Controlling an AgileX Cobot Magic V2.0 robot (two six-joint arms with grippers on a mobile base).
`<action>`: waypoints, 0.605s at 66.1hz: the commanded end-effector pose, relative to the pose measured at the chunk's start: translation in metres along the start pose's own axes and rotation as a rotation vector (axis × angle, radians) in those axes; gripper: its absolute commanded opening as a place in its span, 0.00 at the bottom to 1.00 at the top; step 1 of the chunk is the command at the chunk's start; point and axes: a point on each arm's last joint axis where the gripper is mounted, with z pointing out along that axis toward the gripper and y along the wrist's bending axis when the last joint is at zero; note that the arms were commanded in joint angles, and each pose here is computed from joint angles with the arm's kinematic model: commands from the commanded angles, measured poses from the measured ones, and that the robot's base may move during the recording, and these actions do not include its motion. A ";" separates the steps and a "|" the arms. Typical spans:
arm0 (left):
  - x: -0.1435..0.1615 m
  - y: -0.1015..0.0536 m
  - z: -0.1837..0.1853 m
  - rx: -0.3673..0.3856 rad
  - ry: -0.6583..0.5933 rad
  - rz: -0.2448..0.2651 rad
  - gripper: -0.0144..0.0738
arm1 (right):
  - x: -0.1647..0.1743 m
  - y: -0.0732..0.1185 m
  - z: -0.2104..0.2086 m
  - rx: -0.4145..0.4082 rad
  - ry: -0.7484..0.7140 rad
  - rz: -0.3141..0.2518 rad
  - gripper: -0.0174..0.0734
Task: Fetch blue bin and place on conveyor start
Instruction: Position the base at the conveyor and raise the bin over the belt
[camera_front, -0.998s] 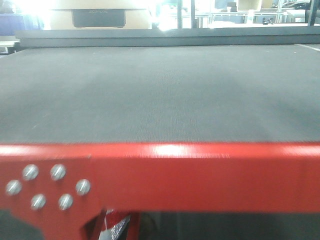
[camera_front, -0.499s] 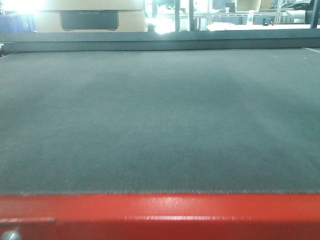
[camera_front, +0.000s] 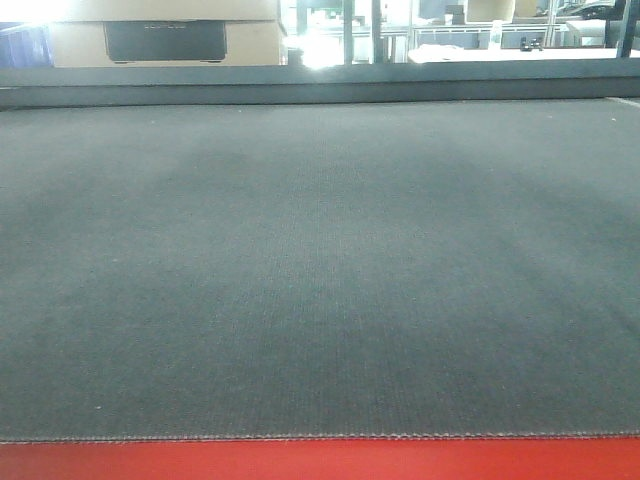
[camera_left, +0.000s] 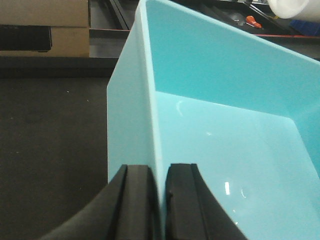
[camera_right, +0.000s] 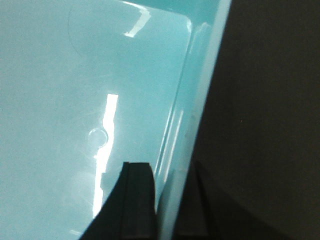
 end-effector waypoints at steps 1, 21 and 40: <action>-0.012 -0.002 -0.012 0.013 -0.097 -0.006 0.04 | -0.004 -0.003 -0.006 0.032 -0.042 -0.047 0.02; -0.012 -0.002 -0.012 0.013 -0.097 -0.006 0.04 | -0.004 -0.003 -0.006 0.032 -0.042 -0.047 0.02; -0.012 -0.002 -0.012 0.013 -0.097 -0.006 0.04 | -0.004 -0.003 -0.006 0.032 -0.042 -0.047 0.02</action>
